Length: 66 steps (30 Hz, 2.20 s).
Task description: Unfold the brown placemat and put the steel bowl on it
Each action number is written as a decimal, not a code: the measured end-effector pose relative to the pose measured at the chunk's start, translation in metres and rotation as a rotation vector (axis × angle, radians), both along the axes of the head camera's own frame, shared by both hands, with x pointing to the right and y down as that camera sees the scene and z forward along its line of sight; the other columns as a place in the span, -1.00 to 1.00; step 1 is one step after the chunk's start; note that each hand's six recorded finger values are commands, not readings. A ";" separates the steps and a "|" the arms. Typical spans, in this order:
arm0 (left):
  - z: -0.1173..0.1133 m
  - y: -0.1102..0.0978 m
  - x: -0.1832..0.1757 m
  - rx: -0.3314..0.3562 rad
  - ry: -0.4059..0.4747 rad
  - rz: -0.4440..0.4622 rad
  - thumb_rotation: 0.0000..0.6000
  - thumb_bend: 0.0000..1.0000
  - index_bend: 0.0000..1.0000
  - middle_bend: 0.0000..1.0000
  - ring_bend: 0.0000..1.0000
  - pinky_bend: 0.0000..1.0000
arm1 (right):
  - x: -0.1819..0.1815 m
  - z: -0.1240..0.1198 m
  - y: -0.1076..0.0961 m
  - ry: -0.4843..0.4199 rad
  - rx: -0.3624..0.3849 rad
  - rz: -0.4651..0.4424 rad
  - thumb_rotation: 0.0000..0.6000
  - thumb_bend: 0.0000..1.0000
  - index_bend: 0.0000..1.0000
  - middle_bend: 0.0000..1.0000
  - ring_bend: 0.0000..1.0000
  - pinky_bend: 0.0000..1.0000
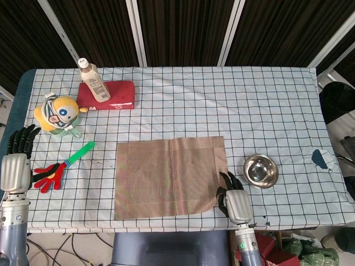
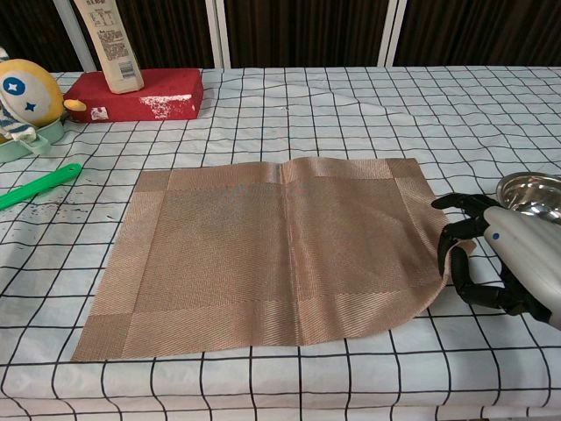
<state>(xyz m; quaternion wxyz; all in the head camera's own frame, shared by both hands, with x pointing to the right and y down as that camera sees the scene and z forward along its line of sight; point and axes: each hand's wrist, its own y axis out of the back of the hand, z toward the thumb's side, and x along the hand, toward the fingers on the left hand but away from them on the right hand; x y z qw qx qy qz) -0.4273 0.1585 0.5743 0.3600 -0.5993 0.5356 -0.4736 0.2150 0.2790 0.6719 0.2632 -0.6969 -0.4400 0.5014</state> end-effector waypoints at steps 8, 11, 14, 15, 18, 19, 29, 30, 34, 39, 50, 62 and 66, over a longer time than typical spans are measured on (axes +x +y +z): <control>0.000 0.000 0.000 0.001 0.001 0.001 1.00 -0.95 -0.74 -0.89 -0.97 -0.97 | -0.002 -0.001 0.005 -0.011 -0.005 -0.005 1.00 0.18 0.31 -0.74 -0.87 -0.68; 0.000 0.000 0.000 0.001 0.002 0.001 1.00 -0.95 -0.74 -0.89 -0.97 -0.97 | -0.002 -0.001 0.008 -0.008 -0.007 -0.012 1.00 0.18 0.31 -0.74 -0.87 -0.68; 0.000 0.000 0.000 0.001 0.002 0.001 1.00 -0.95 -0.74 -0.89 -0.97 -0.98 | -0.001 0.000 0.008 -0.004 -0.009 -0.012 1.00 0.18 0.31 -0.75 -0.87 -0.68; 0.000 0.000 0.000 0.001 0.003 0.001 1.00 -0.95 -0.74 -0.89 -0.97 -0.97 | -0.001 0.000 0.008 -0.003 -0.009 -0.011 1.00 0.17 0.31 -0.75 -0.87 -0.68; 0.000 0.000 0.000 0.002 0.002 0.002 1.00 -0.95 -0.74 -0.89 -0.97 -0.97 | -0.001 0.000 0.009 0.000 -0.010 -0.018 1.00 0.00 0.05 -0.83 -0.90 -0.68; 0.000 0.000 0.000 0.002 0.001 0.002 1.00 -0.95 -0.74 -0.89 -0.97 -0.98 | 0.000 0.000 0.009 0.004 -0.012 -0.021 1.00 -0.13 -0.17 -0.88 -0.92 -0.68; 0.000 0.001 0.000 -0.001 0.000 0.007 1.00 -0.95 -0.74 -0.89 -0.97 -0.98 | 0.003 -0.001 0.008 0.018 -0.019 -0.042 1.00 -0.57 -0.97 -1.00 -0.99 -0.68; -0.001 0.001 0.000 0.000 0.000 0.007 1.00 -0.95 -0.74 -0.89 -0.97 -0.98 | 0.003 -0.001 0.007 0.021 -0.014 -0.045 1.00 -0.58 -0.99 -1.00 -0.99 -0.68; -0.001 0.001 0.000 0.001 0.000 0.007 1.00 -0.95 -0.74 -0.89 -0.97 -0.98 | 0.006 -0.006 0.003 0.026 0.000 -0.045 1.00 -0.58 -1.00 -1.00 -1.00 -0.68; -0.001 0.001 0.000 0.002 -0.001 0.010 1.00 -0.95 -0.74 -0.89 -0.97 -0.98 | 0.013 -0.016 -0.005 0.027 0.029 -0.038 1.00 -0.58 -1.00 -1.00 -1.00 -0.68; -0.002 0.001 0.000 0.011 -0.001 0.010 1.00 -0.95 -0.74 -0.89 -0.97 -0.98 | 0.020 -0.051 -0.028 0.035 0.095 -0.029 1.00 -0.70 -0.85 -1.00 -1.00 -0.68; -0.002 0.002 0.001 0.015 -0.007 0.014 1.00 -0.95 -0.74 -0.89 -0.97 -0.97 | 0.041 -0.056 -0.042 0.169 0.043 -0.030 1.00 -0.76 -0.39 -0.83 -0.95 -0.68; -0.003 0.001 0.001 0.017 -0.007 0.013 1.00 -0.95 -0.74 -0.89 -0.97 -0.98 | 0.047 -0.046 -0.046 0.216 0.004 -0.030 1.00 -0.76 -0.29 -0.74 -0.89 -0.68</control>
